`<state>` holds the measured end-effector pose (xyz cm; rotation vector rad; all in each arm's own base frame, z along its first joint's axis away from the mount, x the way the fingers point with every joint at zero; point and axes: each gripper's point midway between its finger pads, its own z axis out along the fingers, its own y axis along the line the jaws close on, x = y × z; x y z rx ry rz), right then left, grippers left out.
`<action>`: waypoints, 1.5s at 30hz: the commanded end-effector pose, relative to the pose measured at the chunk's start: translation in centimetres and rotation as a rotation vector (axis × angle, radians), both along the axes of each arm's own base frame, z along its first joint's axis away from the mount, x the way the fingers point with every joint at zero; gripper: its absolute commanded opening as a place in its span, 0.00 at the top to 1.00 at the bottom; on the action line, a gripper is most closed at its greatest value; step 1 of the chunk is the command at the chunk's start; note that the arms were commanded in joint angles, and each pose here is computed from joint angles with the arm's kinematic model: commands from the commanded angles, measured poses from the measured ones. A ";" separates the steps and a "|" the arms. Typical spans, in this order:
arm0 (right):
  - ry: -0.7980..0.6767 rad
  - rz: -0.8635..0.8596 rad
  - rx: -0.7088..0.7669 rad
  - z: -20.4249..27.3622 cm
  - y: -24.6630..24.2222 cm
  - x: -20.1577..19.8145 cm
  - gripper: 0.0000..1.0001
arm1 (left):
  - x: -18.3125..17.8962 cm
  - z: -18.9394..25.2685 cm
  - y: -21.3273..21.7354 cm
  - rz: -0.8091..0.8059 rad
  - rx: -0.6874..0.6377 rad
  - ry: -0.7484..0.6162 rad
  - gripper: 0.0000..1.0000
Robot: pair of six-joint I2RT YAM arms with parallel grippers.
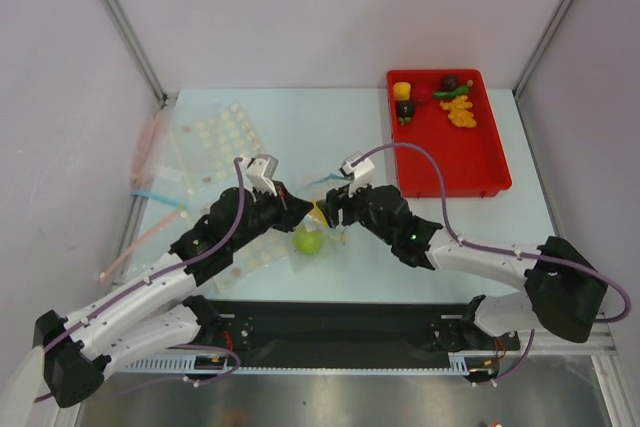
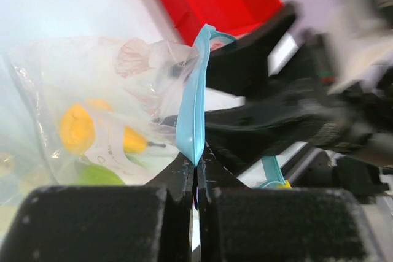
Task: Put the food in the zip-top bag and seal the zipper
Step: Place the fake fruit in the zipper food storage bag, then pick up the fake fruit from the bin.
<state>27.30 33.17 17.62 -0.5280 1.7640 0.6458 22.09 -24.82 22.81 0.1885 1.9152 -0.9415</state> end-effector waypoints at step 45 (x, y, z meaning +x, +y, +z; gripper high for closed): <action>0.535 -0.691 0.335 -2.1 -25.5 34.2 0.03 | 2.8 -0.3 2.6 0.194 0.103 0.002 1.00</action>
